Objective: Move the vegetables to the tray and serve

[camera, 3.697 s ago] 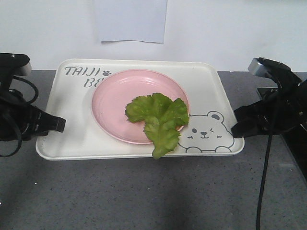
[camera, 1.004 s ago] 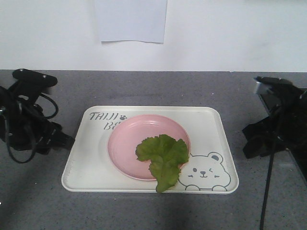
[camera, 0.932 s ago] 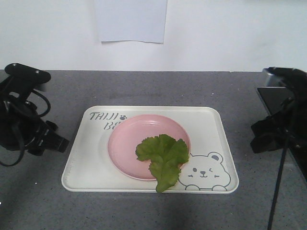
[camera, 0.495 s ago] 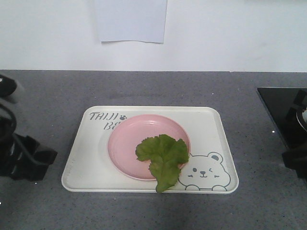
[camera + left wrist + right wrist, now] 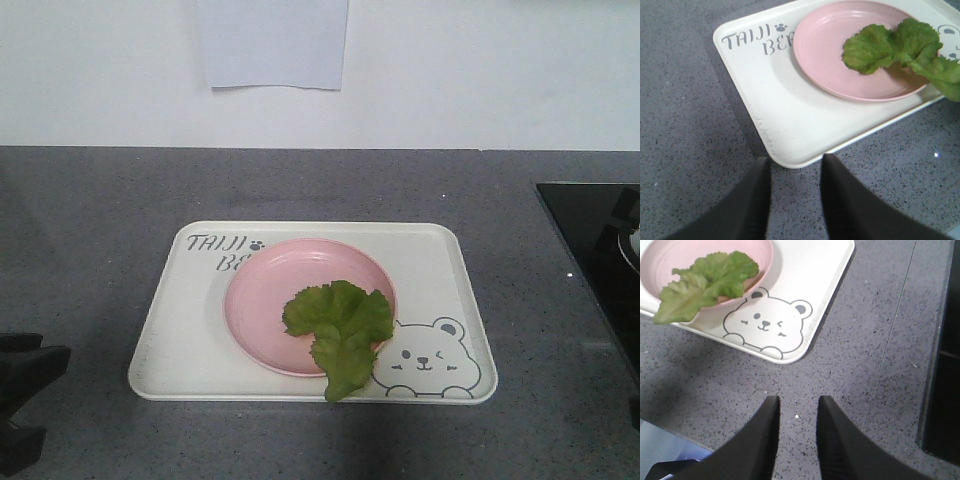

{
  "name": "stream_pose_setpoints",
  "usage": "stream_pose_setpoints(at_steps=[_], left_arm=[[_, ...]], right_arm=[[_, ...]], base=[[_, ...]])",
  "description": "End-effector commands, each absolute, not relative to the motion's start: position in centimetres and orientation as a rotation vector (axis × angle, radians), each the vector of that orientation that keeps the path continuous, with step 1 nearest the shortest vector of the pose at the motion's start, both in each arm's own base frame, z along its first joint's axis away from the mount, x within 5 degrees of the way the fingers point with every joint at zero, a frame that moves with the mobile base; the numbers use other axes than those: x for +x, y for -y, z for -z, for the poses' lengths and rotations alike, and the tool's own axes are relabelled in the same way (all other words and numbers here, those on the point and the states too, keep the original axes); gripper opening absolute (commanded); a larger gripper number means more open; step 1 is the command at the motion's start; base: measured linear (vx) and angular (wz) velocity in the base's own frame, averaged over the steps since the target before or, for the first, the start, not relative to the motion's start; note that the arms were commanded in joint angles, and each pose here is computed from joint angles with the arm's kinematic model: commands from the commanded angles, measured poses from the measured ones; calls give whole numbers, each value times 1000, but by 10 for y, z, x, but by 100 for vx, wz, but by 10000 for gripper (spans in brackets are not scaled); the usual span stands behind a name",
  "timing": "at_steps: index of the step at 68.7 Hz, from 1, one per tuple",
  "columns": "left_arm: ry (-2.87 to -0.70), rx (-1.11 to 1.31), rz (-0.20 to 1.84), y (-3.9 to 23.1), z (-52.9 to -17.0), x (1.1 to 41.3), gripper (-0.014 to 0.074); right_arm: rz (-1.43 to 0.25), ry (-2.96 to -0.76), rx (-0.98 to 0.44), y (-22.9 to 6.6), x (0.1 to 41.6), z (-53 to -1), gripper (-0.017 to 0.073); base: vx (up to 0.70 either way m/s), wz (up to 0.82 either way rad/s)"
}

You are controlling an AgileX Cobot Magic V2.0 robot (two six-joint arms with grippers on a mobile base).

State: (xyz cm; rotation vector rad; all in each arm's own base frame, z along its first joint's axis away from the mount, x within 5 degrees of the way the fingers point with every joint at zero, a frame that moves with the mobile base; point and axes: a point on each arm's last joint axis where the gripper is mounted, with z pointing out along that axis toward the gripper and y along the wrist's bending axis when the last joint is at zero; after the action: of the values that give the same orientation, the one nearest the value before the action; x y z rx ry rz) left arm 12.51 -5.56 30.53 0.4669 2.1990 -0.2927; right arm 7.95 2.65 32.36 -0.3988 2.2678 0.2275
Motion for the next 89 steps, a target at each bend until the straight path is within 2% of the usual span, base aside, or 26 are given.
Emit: stream_pose_setpoints(at_steps=[1,8,14,54,62,73,89], left_arm=[[-2104,431,312,57,-319,128,86],[-2088,430,305,57,-320,129,-10],[-2083,434,294,56,-320,129,-8],[-2099,439,295,56,-319,129,-7],[-2059,465,236,51,-319,123,-7],[-1879,379,157,33,-302,104,-7],[-1673,128,96,11,-252,76,-7]], right_arm=[[-221,-2191,-377,-27,84,-332,110],[-218,-2179,-371,-26,85,-333,38],[-214,-2167,-366,-26,86,-333,-15],[-214,-2170,-368,-26,86,-333,-10],[-214,-2170,-368,-26,86,-333,-10],[-216,-2170,-367,-26,86,-333,-10],[-216,-2170,-367,-26,86,-333,-10]], base=[[0,0],[0,0],[0,0],[0,0],[0,0],[0,0],[0,0]])
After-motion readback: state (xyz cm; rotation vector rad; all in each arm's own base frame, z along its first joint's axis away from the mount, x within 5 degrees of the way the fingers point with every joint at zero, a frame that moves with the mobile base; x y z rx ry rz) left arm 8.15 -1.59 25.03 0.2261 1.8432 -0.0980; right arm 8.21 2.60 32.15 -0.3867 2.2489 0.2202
